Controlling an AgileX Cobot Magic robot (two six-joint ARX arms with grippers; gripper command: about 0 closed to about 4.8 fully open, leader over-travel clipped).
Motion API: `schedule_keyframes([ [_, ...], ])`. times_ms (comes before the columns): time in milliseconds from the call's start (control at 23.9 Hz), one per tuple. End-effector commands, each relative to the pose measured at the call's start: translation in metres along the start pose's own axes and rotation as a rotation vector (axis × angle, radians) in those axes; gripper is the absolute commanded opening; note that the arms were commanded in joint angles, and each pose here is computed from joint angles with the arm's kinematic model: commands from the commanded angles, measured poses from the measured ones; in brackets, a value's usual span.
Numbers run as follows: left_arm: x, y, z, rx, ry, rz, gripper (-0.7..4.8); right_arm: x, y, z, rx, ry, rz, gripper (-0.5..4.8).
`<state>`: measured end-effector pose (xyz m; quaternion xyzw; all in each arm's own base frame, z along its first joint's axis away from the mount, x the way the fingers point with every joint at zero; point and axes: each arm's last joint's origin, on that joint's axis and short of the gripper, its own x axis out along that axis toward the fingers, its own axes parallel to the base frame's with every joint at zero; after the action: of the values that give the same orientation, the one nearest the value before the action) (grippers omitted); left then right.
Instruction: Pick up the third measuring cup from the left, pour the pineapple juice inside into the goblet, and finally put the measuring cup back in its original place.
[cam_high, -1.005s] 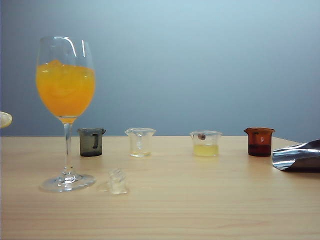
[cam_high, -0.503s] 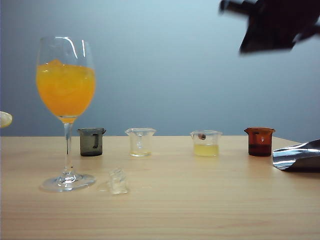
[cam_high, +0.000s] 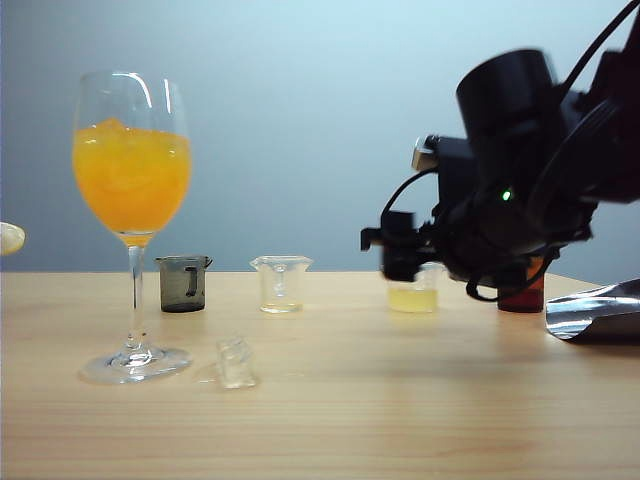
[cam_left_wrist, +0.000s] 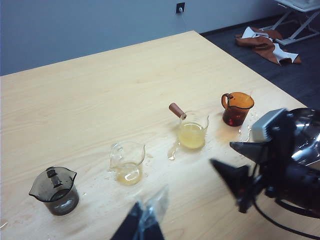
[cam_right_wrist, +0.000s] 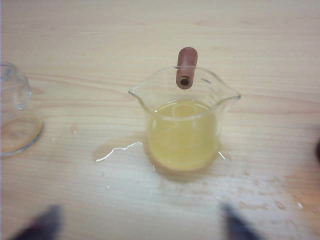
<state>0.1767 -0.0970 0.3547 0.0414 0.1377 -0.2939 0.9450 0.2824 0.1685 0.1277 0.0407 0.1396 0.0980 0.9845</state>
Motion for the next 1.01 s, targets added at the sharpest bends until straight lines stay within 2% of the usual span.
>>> schedule_keyframes([
  [42,-0.001,-0.001,0.003,0.026,-0.018,-0.008,-0.05,0.024,0.006,-0.002,0.007,-0.023,-0.013,4.79],
  [168,-0.001,-0.001,0.002,0.027,-0.017,-0.008,-0.05,0.049,0.006,-0.005,0.012,-0.033,-0.08,4.79],
  [335,-0.001,-0.001,0.0,0.023,0.007,-0.019,-0.05,0.076,0.001,-0.006,0.023,-0.043,-0.105,4.79],
  [670,-0.001,-0.001,-0.005,0.017,0.055,-0.034,-0.05,0.103,-0.004,-0.004,0.035,-0.062,-0.13,4.79],
  [796,-0.001,-0.001,-0.006,0.017,0.067,-0.034,-0.05,0.111,-0.004,-0.007,0.022,-0.022,-0.137,4.79],
  [1005,-0.001,-0.002,-0.007,0.015,0.076,-0.035,-0.05,0.116,-0.003,-0.008,0.024,-0.021,-0.136,4.79],
])
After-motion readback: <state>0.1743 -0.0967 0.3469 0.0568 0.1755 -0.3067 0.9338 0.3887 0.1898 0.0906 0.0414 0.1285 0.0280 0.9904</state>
